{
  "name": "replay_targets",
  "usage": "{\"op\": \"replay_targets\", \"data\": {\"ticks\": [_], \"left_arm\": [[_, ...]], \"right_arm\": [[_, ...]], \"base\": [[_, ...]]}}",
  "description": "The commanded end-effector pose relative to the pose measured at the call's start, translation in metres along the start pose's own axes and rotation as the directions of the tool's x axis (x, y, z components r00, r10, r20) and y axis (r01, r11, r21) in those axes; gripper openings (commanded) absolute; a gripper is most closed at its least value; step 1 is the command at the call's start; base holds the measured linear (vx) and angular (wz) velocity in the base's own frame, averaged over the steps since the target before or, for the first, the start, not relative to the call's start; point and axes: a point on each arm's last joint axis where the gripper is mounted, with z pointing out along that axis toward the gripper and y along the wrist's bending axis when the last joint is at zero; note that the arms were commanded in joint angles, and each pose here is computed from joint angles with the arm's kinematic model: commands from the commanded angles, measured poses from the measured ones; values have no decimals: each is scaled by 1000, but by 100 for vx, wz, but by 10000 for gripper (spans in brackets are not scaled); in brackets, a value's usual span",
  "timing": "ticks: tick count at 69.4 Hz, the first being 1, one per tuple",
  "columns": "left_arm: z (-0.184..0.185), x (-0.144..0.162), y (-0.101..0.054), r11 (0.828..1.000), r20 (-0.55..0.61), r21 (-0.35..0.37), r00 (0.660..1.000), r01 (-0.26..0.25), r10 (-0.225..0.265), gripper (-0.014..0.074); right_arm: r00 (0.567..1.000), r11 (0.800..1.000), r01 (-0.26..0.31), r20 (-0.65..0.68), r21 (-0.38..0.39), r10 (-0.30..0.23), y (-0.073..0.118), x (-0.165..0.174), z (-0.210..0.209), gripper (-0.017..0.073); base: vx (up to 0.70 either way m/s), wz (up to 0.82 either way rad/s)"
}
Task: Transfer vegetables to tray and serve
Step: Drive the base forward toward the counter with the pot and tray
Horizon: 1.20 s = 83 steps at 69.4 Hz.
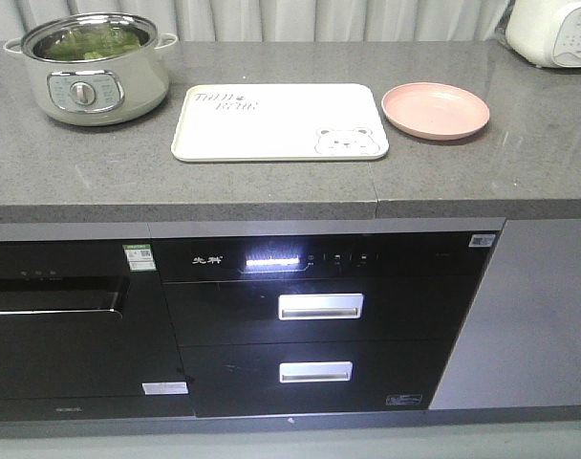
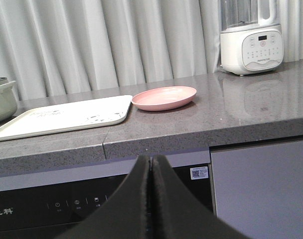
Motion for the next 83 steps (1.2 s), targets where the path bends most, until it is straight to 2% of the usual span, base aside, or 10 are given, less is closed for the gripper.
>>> {"op": "replay_targets", "data": {"ticks": [1,83], "left_arm": [[0,2,1,1000,54,-9,998,18,-17,-6],[0,2,1,1000,54,-9,998,18,-17,-6]], "right_arm": [[998,1000,12,67,-11,-12,1,-2,0,-3],[998,1000,12,66,-11,-12,1,-2,0,-3]], "base": [[12,4],[10,-2]]}}
